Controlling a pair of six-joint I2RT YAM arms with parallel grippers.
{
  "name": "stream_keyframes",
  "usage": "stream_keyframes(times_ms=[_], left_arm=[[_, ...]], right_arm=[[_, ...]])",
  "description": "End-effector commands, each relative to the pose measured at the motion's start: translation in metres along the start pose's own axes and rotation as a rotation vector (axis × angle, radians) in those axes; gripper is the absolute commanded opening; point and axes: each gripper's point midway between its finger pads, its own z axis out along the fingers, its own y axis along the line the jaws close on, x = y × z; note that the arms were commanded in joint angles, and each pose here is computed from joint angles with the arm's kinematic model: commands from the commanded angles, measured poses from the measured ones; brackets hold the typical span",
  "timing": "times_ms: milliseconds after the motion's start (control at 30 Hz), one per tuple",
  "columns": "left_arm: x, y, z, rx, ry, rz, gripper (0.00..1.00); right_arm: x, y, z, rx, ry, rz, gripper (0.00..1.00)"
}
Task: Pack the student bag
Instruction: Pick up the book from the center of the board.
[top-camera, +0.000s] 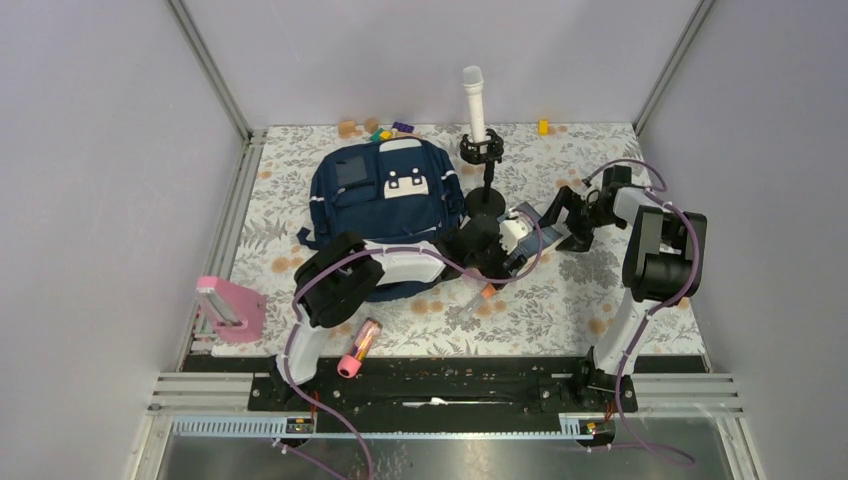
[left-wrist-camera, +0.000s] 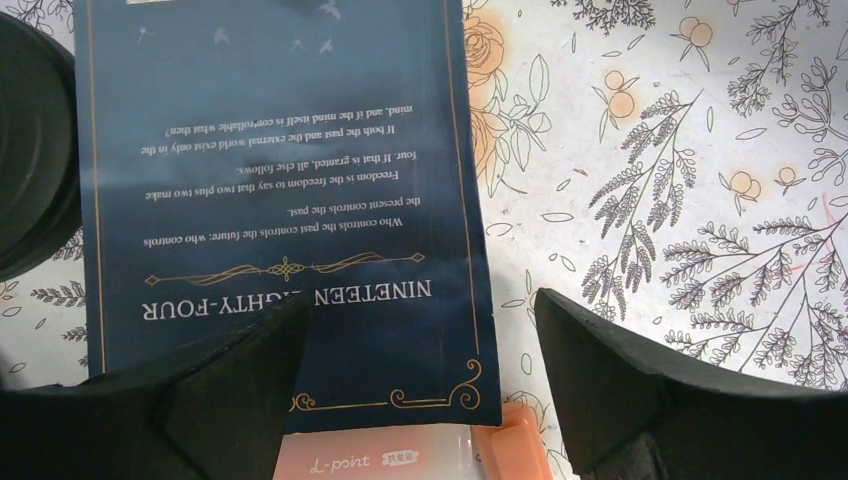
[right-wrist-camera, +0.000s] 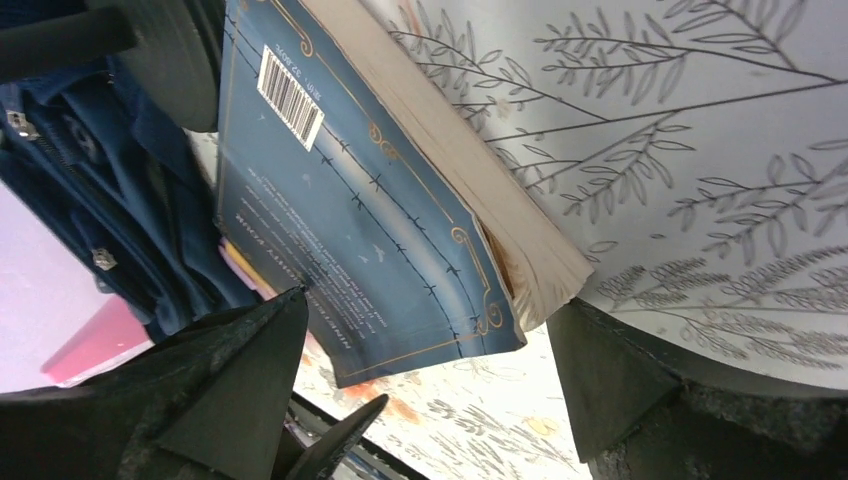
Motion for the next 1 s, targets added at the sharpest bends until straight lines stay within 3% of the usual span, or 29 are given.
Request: stream_keyframes(times_ms=[0, 200, 267, 567, 700, 967], left_arm=[[0.006, -0.009, 0.005, 0.047, 0.035, -0.013, 0.84], [0.004, -0.003, 0.005, 0.006, 0.038, -0.025, 0.87], [0.003, -0.001, 0.005, -0.007, 0.037, -0.024, 0.88], [0.002, 0.002, 0.0, -0.05, 0.034, -0.018, 0.89], [-0.01, 0.008, -0.013, -0.097, -0.019, -0.026, 0.9], [-0.042, 0.026, -0.049, -0.318, -0.155, -0.057, 0.99]], right_arm=[[0.0, 0.041, 0.0, -0.182, -0.007, 0.033, 0.94], [-0.002, 0.064, 0.008, -0.237, -0.052, 0.061, 0.86], [-0.004, 0.072, 0.011, -0.269, -0.082, 0.075, 0.78], [-0.005, 0.092, 0.022, -0.326, -0.158, 0.112, 0.31], [0.001, 0.092, 0.016, -0.327, -0.176, 0.11, 0.0], [0.023, 0.097, -0.017, -0.31, -0.242, 0.13, 0.0]])
